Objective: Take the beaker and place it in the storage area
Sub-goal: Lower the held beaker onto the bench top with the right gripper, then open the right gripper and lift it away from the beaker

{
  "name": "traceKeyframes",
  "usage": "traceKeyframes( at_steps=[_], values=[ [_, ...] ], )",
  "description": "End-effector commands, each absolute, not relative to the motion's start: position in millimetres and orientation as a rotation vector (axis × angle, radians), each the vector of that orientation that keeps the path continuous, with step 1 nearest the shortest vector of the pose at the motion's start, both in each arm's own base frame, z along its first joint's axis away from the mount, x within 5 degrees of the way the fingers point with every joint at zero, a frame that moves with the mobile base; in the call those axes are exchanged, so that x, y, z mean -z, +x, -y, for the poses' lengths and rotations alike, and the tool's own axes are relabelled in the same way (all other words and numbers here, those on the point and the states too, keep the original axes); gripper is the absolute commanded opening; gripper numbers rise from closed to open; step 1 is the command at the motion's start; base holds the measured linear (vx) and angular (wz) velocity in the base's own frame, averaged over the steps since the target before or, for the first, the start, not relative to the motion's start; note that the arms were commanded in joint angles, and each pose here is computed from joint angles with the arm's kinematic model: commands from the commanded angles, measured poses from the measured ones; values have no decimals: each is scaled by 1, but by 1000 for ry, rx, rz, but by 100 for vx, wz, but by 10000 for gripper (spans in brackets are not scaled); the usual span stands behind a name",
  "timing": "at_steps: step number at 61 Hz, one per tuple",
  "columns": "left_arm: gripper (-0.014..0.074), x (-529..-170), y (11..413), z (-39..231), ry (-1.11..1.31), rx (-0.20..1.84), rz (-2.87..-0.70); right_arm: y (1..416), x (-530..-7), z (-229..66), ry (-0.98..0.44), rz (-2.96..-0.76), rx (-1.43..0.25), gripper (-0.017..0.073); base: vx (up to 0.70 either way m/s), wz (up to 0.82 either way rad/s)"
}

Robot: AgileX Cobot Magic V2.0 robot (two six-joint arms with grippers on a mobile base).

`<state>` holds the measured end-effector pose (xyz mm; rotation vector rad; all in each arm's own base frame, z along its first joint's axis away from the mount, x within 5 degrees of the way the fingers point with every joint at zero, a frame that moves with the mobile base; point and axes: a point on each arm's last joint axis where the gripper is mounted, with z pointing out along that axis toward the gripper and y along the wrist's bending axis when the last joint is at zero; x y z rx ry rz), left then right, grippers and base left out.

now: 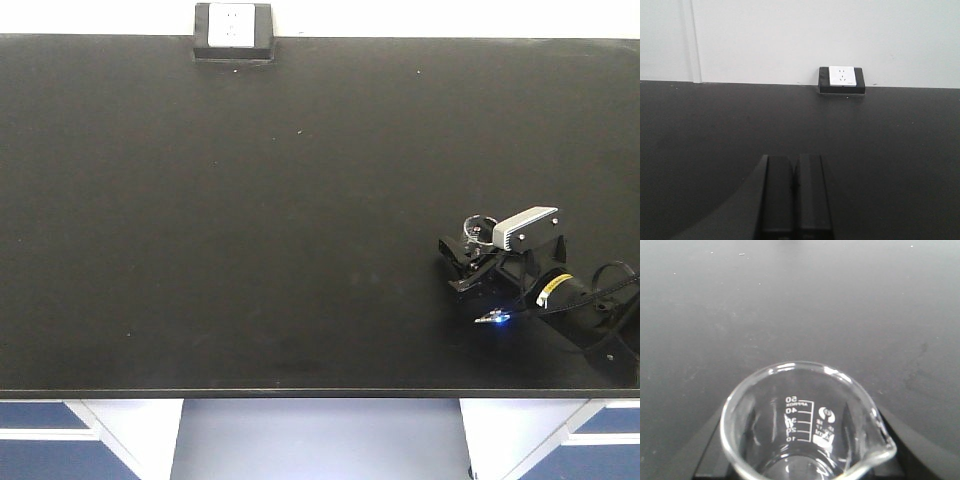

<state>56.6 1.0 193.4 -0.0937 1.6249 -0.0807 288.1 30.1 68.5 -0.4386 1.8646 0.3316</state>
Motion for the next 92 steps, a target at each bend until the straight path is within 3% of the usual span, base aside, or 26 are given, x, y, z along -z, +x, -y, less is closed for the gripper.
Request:
traceKeyframes(
  at_steps=[1,20,27,42,62,92],
  values=[
    [-8,-194,56,1,-83,108,-1551,295,-91,-31,-410,-1680,-340,162,0,0],
    [-8,-194,56,1,-83,108,-1551,295,-91,-30,-374,-1689,-358,577,0,0],
    [-8,-194,56,1,-83,108,-1551,295,-92,-29,-366,-1689,-353,659,0,0],
    [-8,-194,56,1,-83,108,-1551,295,-103,-31,-397,-1709,-368,652,0,0],
    [-8,-194,56,1,-83,108,-1551,284,-128,-26,-481,-1981,-274,604,0,0],
    [-8,-194,56,1,-83,108,-1551,256,-218,-19,-364,-1889,-175,593,0,0]
  ],
)
